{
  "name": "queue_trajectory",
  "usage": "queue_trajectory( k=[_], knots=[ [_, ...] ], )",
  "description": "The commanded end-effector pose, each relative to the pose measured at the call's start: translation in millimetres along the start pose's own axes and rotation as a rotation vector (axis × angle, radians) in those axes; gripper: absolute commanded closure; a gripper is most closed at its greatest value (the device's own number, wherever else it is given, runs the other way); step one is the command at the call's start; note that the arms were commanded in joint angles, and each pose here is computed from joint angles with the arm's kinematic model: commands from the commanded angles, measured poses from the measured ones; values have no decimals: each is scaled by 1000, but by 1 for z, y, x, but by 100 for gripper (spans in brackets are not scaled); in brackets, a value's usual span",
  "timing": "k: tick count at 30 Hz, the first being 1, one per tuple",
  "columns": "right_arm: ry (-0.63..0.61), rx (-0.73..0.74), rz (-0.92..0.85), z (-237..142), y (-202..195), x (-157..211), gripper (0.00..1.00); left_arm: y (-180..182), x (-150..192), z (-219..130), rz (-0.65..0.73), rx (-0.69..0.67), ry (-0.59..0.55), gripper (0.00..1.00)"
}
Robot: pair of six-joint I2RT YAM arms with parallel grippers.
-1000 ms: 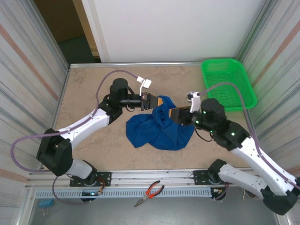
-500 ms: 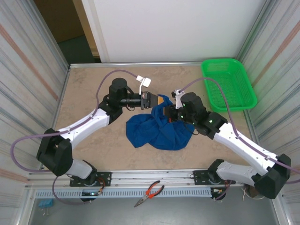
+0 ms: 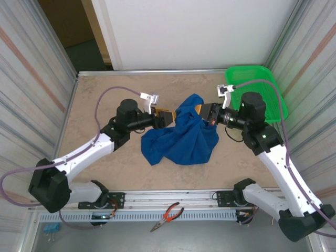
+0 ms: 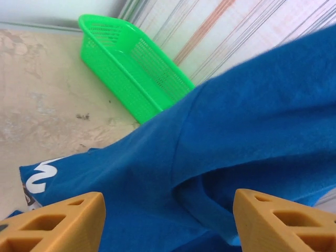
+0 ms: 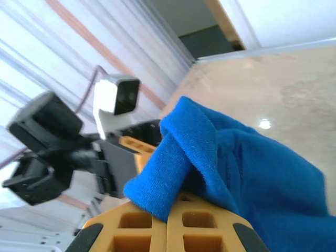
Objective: Fold the inside-out t-shirt
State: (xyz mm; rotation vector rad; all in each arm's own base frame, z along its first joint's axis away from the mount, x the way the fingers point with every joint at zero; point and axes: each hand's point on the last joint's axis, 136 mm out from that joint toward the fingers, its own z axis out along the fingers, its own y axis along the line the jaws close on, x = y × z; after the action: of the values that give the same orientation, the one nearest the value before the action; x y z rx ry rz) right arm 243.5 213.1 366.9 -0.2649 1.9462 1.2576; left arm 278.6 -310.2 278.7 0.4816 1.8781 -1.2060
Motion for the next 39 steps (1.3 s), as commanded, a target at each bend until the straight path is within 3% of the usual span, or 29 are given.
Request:
queue_trajectory(
  k=[1, 7, 24, 25, 27, 30, 31, 34, 37, 38, 39],
  knots=[
    [63, -102, 64, 8, 10, 8, 100, -10, -14, -11, 168, -75, -97, 32],
    [76, -81, 116, 15, -3, 15, 100, -20, -14, -7, 317, -107, -77, 30],
    [112, -68, 157, 37, -17, 18, 100, -33, -3, 21, 411, 5, -9, 28],
    [114, -70, 154, 38, -17, 18, 100, -30, -3, 24, 416, -3, -9, 30],
    [113, -69, 151, 39, -20, 17, 100, -27, -5, 29, 413, 6, -1, 44],
    [110, -47, 160, 40, -34, 16, 100, -24, -12, 30, 381, 39, 17, 92],
    [110, -37, 165, 40, -40, 17, 100, -24, -16, 27, 366, 66, 20, 100],
    [111, 31, 183, 45, -71, 20, 100, -31, -35, 9, 259, 203, 20, 100],
    [125, 130, 233, 58, -115, 26, 100, -49, -56, -9, 126, 438, 52, 100],
    [135, 151, 251, 63, -126, 27, 93, -54, -62, -12, 82, 499, 68, 100],
    [151, 167, 272, 70, -136, 28, 78, -58, -66, -14, 56, 547, 76, 100]
  ],
)
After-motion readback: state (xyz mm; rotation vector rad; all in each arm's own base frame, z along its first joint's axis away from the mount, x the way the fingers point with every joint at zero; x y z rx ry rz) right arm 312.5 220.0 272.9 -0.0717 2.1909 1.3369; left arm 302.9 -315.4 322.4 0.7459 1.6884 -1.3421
